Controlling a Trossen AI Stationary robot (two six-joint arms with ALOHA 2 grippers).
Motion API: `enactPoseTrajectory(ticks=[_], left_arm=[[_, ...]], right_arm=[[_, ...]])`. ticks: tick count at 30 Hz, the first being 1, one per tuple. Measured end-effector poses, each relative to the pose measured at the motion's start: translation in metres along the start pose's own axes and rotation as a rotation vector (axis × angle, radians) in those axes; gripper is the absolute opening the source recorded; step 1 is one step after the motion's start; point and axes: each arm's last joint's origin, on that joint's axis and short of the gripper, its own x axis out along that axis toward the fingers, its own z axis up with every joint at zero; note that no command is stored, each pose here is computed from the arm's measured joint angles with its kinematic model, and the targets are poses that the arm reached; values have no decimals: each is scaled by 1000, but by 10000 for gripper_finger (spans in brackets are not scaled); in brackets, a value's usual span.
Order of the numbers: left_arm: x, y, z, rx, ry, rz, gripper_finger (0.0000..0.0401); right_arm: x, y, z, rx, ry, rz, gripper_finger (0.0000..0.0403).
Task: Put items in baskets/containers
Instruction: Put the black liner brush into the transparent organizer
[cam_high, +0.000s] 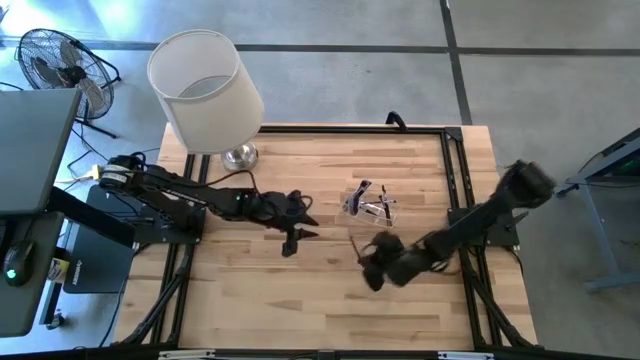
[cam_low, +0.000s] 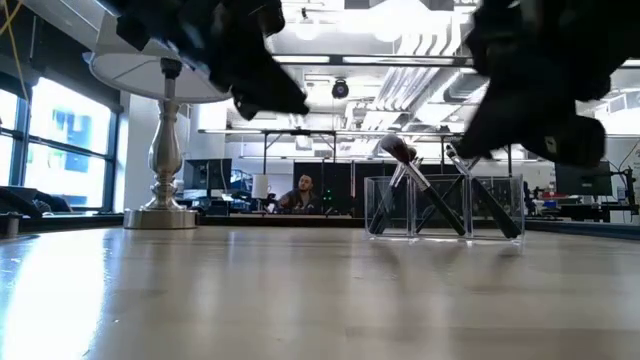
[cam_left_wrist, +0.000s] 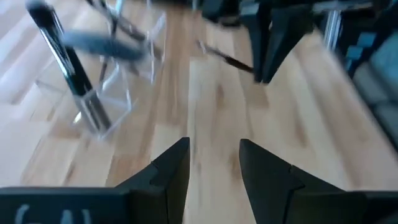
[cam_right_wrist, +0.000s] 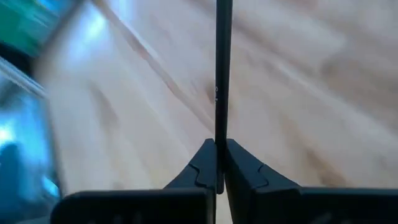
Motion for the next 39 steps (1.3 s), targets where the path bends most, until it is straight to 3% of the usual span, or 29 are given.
enactPoseTrajectory(ticks=[6, 13, 19, 27, 39], left_arm=[[-3, -2, 25, -93, -269, 15, 138], [-12, -5, 46, -169, -509, -24, 138], [-20, -8, 58, -235, -645, -122, 138], [-20, -8, 58, -301, -634, -143, 138], [-20, -5, 58, -273, -659, -39, 138]], right_arm=[[-30, -16, 15, -92, -400, 260, 5], [-43, -2, 46, -357, -639, 317, 5], [-41, 10, 66, -510, -641, 318, 9], [-31, 6, 89, -556, -584, 330, 5], [-28, 10, 120, -545, -512, 357, 7]])
